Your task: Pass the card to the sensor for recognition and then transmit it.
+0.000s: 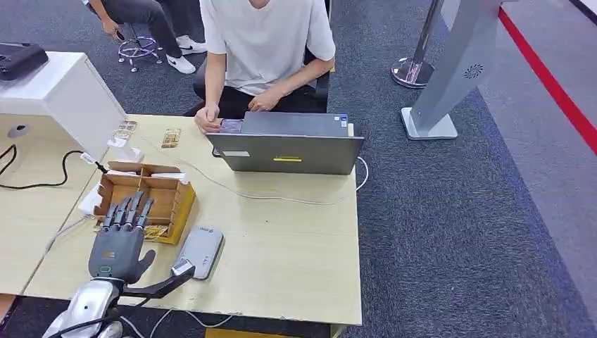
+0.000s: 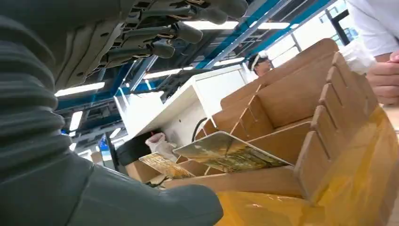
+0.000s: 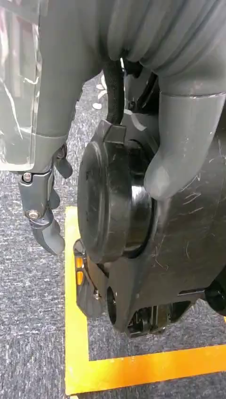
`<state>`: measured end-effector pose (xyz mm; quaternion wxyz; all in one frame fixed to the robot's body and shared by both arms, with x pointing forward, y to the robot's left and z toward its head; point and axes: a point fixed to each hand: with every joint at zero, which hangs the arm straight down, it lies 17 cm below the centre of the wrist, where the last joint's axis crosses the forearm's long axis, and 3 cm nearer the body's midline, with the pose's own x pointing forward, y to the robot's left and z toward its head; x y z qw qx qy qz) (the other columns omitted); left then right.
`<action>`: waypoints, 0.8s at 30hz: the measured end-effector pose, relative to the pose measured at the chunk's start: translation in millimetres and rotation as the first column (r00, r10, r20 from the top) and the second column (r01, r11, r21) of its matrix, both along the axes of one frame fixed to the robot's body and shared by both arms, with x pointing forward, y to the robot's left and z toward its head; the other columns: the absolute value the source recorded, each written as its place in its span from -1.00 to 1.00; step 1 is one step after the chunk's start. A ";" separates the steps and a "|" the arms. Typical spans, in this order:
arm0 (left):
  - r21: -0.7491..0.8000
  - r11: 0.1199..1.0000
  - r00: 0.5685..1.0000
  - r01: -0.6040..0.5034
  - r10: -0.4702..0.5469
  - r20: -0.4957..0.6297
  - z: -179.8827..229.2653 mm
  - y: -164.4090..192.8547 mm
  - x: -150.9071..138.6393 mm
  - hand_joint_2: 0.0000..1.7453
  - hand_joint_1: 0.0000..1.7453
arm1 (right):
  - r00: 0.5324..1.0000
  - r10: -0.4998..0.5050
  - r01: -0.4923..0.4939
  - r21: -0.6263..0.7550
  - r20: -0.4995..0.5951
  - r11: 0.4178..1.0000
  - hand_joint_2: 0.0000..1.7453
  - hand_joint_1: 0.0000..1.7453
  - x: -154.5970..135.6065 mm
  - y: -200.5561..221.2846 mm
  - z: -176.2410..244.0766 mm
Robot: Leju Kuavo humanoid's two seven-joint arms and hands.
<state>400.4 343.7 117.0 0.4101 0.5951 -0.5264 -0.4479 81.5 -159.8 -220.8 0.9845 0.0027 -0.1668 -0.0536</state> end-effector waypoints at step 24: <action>0.000 0.999 0.999 -0.036 0.036 -0.037 -15.0 17.9 8.9 1.00 1.00 | 1.000 0.016 -0.016 -0.005 -0.004 1.000 1.00 -1.00 -3.3 -0.4 3.2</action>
